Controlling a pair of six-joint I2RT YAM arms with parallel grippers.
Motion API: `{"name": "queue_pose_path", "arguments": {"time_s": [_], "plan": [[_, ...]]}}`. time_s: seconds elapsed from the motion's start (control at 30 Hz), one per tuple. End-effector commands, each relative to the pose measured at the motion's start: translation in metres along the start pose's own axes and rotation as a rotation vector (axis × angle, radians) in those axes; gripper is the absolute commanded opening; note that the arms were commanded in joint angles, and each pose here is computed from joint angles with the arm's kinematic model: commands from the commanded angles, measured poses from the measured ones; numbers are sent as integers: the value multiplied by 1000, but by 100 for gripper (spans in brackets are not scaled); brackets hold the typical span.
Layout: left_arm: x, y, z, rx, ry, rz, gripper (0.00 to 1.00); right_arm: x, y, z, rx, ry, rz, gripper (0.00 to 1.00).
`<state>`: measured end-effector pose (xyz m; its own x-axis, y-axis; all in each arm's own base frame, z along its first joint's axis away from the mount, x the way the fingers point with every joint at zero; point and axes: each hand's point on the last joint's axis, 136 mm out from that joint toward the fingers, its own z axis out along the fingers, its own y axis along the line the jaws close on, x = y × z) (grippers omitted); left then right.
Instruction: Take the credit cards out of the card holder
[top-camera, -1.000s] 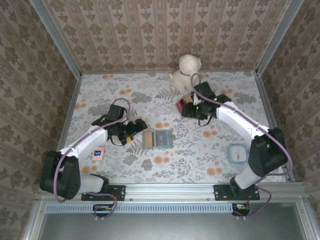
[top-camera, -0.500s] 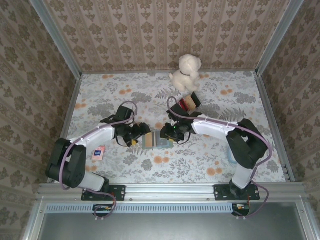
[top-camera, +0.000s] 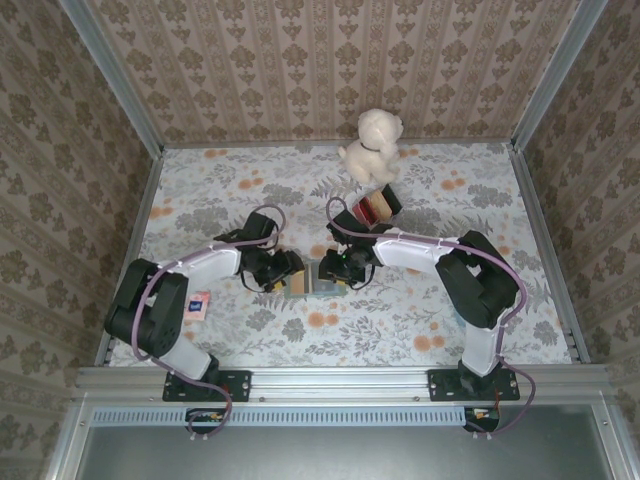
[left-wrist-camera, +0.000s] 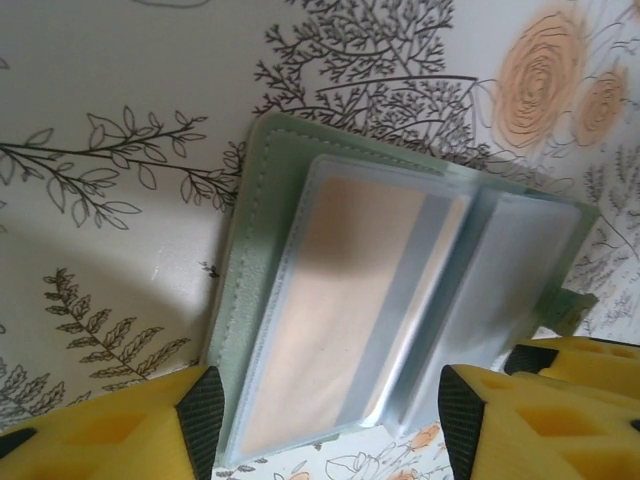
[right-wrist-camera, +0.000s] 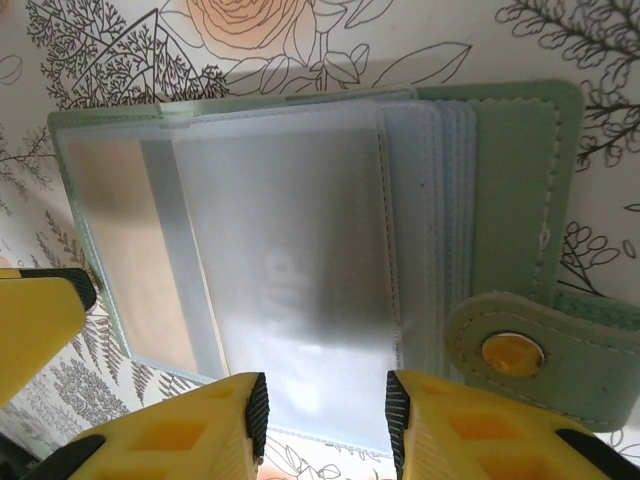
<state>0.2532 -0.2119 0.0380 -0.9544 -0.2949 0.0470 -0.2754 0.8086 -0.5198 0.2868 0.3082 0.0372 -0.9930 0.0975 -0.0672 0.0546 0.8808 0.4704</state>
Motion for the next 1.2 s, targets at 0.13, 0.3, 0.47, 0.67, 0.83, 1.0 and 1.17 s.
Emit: {"name": "queue_pose_path", "arguments": {"time_s": [0.13, 0.3, 0.47, 0.67, 0.83, 1.0, 1.17], "plan": [[0, 4, 4, -29, 5, -11, 56, -2, -9, 5, 64, 1, -22, 41], [2, 6, 6, -37, 15, -12, 54, 0, -9, 11, 62, 25, -26, 40], [5, 9, 7, -45, 20, -14, 53, 0, -8, 14, 62, 31, -33, 41], [7, 12, 9, -49, 27, -16, 49, 3, 7, 22, -13, 83, -50, 41], [10, 14, 10, -50, 32, -12, 43, 3, 25, 21, -98, 96, -67, 41], [11, 14, 9, -51, 33, -6, 37, 3, 31, 21, -126, 108, -71, 41], [8, 10, -1, -53, 11, 19, 35, 2, 34, 22, -136, 113, -70, 41]]}}
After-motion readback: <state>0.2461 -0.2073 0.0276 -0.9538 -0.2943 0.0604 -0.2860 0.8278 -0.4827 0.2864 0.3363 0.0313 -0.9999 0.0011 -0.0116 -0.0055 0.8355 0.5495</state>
